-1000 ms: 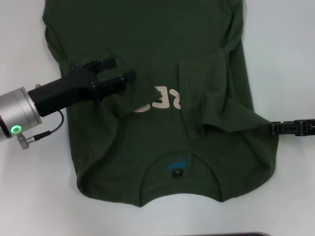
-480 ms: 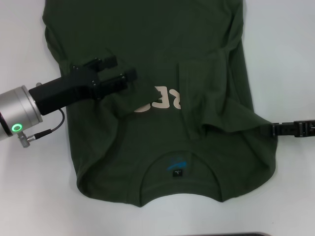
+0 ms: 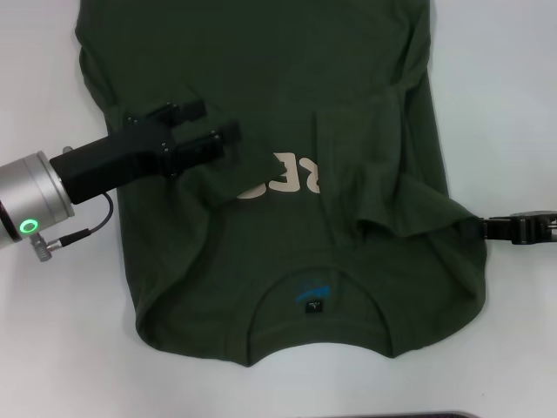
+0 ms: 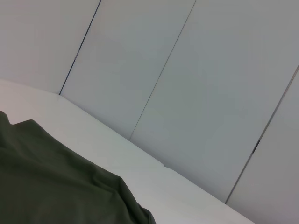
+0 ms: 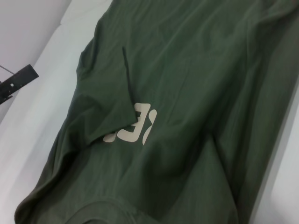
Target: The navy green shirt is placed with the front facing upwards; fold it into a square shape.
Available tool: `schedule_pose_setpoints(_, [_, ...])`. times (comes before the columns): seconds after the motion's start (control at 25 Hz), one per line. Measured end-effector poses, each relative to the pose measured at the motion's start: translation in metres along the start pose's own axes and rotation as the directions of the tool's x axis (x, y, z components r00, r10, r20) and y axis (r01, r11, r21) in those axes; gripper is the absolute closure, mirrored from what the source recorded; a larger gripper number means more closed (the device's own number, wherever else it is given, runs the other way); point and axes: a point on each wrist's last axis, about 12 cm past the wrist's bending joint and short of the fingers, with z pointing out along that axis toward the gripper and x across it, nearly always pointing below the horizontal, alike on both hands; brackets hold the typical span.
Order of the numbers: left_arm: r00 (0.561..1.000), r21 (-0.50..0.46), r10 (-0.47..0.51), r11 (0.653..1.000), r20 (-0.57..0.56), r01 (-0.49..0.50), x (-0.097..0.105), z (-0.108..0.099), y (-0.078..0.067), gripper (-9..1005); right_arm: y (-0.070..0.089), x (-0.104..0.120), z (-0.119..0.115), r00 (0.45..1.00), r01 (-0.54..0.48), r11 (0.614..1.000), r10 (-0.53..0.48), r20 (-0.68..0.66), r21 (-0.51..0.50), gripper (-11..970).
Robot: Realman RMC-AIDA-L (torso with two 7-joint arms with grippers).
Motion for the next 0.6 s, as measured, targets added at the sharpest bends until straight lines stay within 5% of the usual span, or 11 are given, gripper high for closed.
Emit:
schedule_pose_setpoints(0.4, [1.000,0.003,0.002,1.000,0.000,-0.002,-0.001,0.001,0.000,155,-0.002,0.005,-0.004,1.000,-0.010,1.000,0.010,0.012,0.010,958])
schedule_pose_setpoints(0.6, [1.000,0.005,-0.006,1.000,0.002,0.006,-0.002,0.001,0.000,155,-0.008,0.017,-0.016,0.998,-0.037,0.999,0.036,0.056,0.027,958])
